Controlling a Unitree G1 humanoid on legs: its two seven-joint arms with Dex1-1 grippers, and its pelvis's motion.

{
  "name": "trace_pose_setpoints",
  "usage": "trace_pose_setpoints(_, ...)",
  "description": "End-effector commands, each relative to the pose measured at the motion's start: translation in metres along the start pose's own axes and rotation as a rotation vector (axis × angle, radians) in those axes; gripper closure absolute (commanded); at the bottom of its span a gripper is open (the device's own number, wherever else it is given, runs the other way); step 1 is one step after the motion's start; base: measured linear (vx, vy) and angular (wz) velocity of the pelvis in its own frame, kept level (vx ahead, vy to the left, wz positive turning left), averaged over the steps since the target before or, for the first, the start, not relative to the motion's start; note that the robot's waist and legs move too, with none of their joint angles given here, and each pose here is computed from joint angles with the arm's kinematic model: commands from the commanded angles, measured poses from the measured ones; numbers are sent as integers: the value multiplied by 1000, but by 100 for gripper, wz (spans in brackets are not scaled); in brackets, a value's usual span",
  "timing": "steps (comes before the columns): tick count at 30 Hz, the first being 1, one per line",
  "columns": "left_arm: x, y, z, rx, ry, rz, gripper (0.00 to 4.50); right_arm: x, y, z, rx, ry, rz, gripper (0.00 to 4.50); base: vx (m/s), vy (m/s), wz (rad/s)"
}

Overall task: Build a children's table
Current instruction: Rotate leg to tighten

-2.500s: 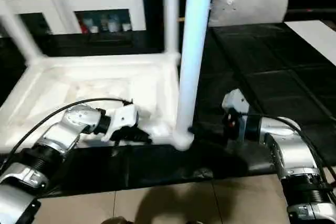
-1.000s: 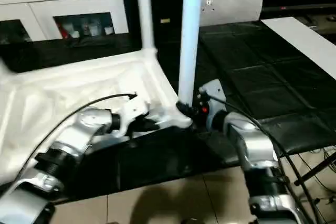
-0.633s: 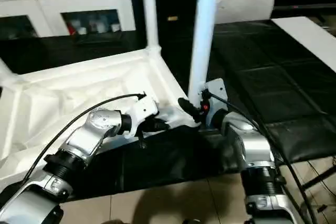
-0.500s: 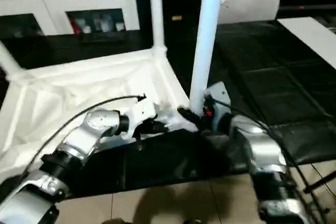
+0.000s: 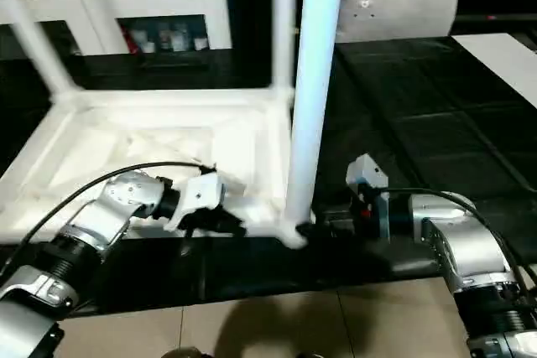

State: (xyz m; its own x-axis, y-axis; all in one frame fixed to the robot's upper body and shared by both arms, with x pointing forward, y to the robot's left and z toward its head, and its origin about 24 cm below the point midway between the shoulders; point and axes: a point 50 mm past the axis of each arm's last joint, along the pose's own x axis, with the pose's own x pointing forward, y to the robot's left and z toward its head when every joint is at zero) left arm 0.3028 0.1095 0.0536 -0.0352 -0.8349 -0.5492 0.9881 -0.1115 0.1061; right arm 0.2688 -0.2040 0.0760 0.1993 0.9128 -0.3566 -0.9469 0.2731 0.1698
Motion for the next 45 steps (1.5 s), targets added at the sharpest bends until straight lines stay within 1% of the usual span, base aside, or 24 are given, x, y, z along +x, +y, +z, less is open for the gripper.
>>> trace_pose_setpoints(1, 3, -3, 7, 65, 23, -95, 450, 0, 2, 3, -11, 11, 49, 92, 0, 0, 0)
trace_pose_setpoints(4, 2, -6, 8, 79, 20, -141, 450, 0, 3, 2, 0, 25, 90, 130, 0, 0, 0)
trace_pose_setpoints(7, 3, -7, 10, 86, 18, -161, 450, 0, 4, 2, 4, 23, 109, 139, 0, 0, 0)
trace_pose_setpoints(9, 6, -9, 13, 105, 11, -196, 450, 5, 6, 1, 1, 25, 139, 162, 0, 0, 0)
trace_pose_setpoints(12, 7, -9, 15, 112, 4, -201, 450, 9, 6, 1, -3, 24, 146, 183, 0, 0, 0)
trace_pose_setpoints(15, 8, -9, 16, 117, -1, -206, 450, 12, 7, 1, -6, 21, 163, 217, 0, 0, 0)
trace_pose_setpoints(17, 9, -9, 16, 117, -2, -209, 450, 14, 7, 1, -3, 13, 172, 223, 0, 0, 0)
trace_pose_setpoints(19, 9, -10, 15, 116, -3, -211, 450, 14, 7, 1, 0, 6, 175, 240, 0, 0, 0)
trace_pose_setpoints(21, 9, -10, 15, 114, -3, -212, 450, 14, 7, 1, 2, 3, 177, 243, 0, 0, 0)
trace_pose_setpoints(24, 10, -10, 15, 75, -22, -187, 450, 17, 9, 3, 22, -42, 175, 246, 0, 0, 0)
trace_pose_setpoints(27, 13, -4, 15, 10, -34, -92, 450, 23, 7, 6, 50, -73, 75, 246, 0, 0, 0)
trace_pose_setpoints(28, 15, -2, 16, -25, -37, -41, 450, 26, 1, 5, 54, -59, -34, 246, 0, 0, 0)
trace_pose_setpoints(30, 18, 0, 18, -44, -40, -3, 450, 32, -5, 3, 44, -58, -142, 246, 0, 0, 0)
trace_pose_setpoints(32, 23, 1, 21, -66, -54, 39, 450, 39, -12, 2, 80, -76, -249, 251, 0, 0, 0)
trace_pose_setpoints(34, 34, 3, 28, -111, -77, 114, 450, 53, -21, 1, 134, -83, -401, 253, 0, 0, 0)
trace_pose_setpoints(35, 34, 3, 28, -112, -77, 115, 450, 54, -21, 1, 134, -83, -402, 253, 0, 0, 0)
trace_pose_setpoints(37, 42, 5, 33, -140, -84, 167, 450, 63, -24, 1, 163, -92, -477, 254, 0, 0, 0)
trace_pose_setpoints(38, 50, 9, 38, -171, -87, 228, 450, 72, -27, 2, 189, -101, -551, 254, 0, 0, 0)
trace_pose_setpoints(39, 51, 10, 39, -172, -88, 232, 450, 73, -28, 2, 191, -102, -555, 255, 0, 0, 0)
trace_pose_setpoints(40, 63, 15, 46, -201, -90, 313, 450, 85, -34, 2, 226, -110, -668, 255, 0, 0, 0)
trace_pose_setpoints(41, 69, 16, 49, -207, -90, 336, 450, 91, -37, 3, 233, -107, -711, 255, 0, 0, 0)
trace_pose_setpoints(42, 69, 17, 50, -208, -90, 339, 450, 92, -37, 3, 234, -107, -717, 255, 0, 0, 0)
trace_pose_setpoints(43, 75, 17, 51, -202, -80, 367, 450, 97, -40, 5, 255, -135, -749, 255, 0, 0, 0)
trace_pose_setpoints(45, 77, 17, 52, -197, -74, 375, 450, 99, -42, 8, 267, -180, -753, 255, 0, 0, 0)
